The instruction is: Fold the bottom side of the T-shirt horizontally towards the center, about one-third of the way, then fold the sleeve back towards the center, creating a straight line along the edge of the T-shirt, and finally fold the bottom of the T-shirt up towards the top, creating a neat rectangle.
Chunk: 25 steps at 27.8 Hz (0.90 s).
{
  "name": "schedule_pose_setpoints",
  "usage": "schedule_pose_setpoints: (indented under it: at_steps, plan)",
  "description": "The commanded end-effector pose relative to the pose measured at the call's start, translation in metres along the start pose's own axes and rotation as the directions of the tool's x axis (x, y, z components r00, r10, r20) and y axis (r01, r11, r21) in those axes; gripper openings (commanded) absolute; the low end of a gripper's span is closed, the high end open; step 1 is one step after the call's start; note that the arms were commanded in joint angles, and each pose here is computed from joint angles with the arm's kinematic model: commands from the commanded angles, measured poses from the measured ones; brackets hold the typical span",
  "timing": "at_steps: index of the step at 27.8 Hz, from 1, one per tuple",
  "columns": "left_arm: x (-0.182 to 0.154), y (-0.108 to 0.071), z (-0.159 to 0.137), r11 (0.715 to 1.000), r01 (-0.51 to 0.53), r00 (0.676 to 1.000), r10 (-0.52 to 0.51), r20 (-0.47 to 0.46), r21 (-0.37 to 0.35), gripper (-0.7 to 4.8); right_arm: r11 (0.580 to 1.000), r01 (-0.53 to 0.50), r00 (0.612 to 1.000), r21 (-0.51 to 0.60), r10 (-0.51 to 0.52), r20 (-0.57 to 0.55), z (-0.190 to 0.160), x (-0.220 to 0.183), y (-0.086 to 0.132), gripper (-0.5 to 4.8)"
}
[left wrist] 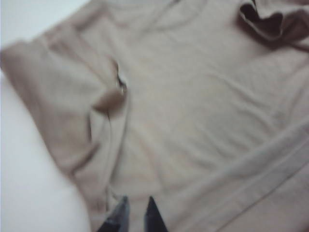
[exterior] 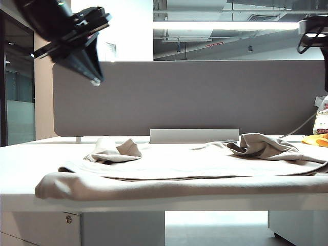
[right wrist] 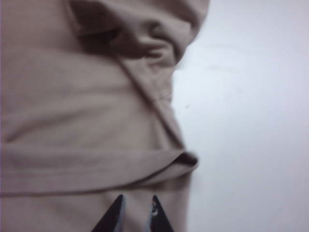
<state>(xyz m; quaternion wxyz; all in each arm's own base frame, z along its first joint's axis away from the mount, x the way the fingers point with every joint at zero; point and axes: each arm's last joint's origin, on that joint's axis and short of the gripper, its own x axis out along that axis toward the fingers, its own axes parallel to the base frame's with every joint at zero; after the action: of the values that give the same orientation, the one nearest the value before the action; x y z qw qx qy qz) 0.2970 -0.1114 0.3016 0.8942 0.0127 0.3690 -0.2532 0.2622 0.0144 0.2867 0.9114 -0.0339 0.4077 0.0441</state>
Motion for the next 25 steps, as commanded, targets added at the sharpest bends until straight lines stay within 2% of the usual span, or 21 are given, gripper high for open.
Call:
schedule_pose_setpoints:
  at_steps: [1, 3, 8, 12, 13, 14, 17, 18, 19, 21, 25]
  plan:
    - [-0.004, 0.0, -0.024, 0.999, 0.002, 1.0, -0.002, 0.02, -0.033, 0.49, 0.999, -0.032, 0.999, 0.037, 0.032, 0.013, -0.017, -0.008, 0.001, 0.72]
    - [-0.007, -0.001, -0.039, 0.999, 0.009, 1.0, -0.009, 0.015, -0.047, 0.49, 0.997, -0.048, 0.999, 0.059, 0.047, 0.014, -0.027, -0.01, 0.002, 0.77]
    - [-0.009, -0.013, -0.084, 0.998, 0.038, 0.998, -0.04, -0.037, -0.06, 0.54, 0.993, -0.048, 0.999, 0.105, 0.05, -0.014, -0.06, -0.012, 0.003, 1.3]
    - [-0.003, -0.025, -0.105, 0.996, 0.069, 0.994, -0.073, -0.085, -0.053, 0.58, 0.991, -0.039, 0.998, 0.128, 0.044, -0.037, -0.076, -0.012, 0.003, 2.11]
    - [0.002, -0.032, -0.114, 0.994, 0.087, 0.99, -0.092, -0.102, -0.06, 0.62, 0.99, -0.028, 0.998, 0.141, 0.036, -0.056, -0.083, -0.012, 0.001, 2.16]
    - [0.004, -0.035, -0.118, 0.994, 0.086, 0.99, -0.093, -0.107, -0.07, 0.8, 0.988, -0.021, 0.997, 0.15, 0.032, -0.07, -0.088, -0.012, -0.001, 2.17]
    - [0.008, -0.04, -0.128, 0.995, 0.047, 0.99, -0.058, -0.127, -0.082, 1.94, 0.975, -0.007, 0.995, 0.221, 0.028, -0.094, -0.109, -0.01, -0.014, 2.34]
    - [0.008, -0.04, -0.128, 0.996, 0.046, 0.99, -0.057, -0.13, -0.083, 2.14, 0.968, -0.015, 0.995, 0.25, 0.039, -0.09, -0.113, -0.01, -0.018, 2.36]
    - [0.008, -0.04, -0.128, 0.996, 0.046, 0.99, -0.057, -0.127, -0.083, 2.2, 0.946, -0.046, 0.996, 0.321, 0.069, -0.062, -0.115, -0.012, -0.026, 2.36]
    - [0.008, -0.04, -0.128, 0.996, 0.034, 0.991, -0.044, -0.126, -0.082, 2.2, 0.919, -0.067, 0.996, 0.388, 0.086, -0.031, -0.116, -0.014, -0.037, 2.35]
    - [0.008, -0.039, -0.128, 0.996, 0.025, 0.991, -0.035, -0.126, -0.08, 2.24, 0.898, -0.07, 0.996, 0.434, 0.085, -0.015, -0.116, -0.015, -0.043, 2.35]
